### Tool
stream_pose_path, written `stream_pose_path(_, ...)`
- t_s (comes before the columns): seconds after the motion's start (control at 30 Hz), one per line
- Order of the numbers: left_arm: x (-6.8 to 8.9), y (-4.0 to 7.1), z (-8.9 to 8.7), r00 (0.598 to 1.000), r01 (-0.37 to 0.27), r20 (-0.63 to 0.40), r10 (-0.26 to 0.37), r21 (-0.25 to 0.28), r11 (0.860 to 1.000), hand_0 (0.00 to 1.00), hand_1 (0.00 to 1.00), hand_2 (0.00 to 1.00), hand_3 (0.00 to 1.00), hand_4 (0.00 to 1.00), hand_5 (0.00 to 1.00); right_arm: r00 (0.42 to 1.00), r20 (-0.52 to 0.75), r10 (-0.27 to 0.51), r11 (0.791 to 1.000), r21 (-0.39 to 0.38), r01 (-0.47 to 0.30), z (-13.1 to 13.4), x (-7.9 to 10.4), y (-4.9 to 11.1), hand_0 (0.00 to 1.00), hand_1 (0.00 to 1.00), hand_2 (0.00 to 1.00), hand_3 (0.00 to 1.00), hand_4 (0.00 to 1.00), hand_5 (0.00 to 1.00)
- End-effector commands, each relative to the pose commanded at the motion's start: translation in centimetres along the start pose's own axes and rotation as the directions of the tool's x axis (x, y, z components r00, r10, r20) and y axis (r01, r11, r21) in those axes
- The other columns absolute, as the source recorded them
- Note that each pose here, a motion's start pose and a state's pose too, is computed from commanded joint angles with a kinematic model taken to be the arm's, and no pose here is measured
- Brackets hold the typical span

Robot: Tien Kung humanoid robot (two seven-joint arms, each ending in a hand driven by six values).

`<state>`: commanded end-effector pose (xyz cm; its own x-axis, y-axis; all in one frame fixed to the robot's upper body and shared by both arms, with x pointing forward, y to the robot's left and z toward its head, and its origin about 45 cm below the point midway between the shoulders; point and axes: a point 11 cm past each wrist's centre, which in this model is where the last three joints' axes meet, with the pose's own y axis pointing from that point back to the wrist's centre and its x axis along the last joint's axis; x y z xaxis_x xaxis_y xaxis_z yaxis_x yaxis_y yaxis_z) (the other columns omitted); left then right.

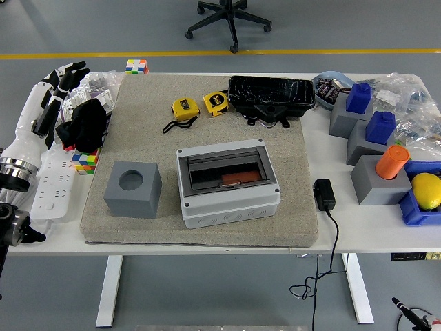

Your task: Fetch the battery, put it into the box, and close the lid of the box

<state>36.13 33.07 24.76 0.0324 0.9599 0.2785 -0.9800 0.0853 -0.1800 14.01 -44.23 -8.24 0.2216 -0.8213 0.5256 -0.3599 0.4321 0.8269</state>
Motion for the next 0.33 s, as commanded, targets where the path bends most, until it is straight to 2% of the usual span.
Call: stream_pose_path(0.33,-0.08,0.04,-0.03,1.0,-0.006,-0.005,0.006,0.0,1.0,0.879,0.884,0.827,0.818,0.998,0.998,1.0,0.011,-0.009,1.0,0.0,0.009,-0.21,-0.53,0.05,0.901,0.867,0.823,0.838,0.998,0.998)
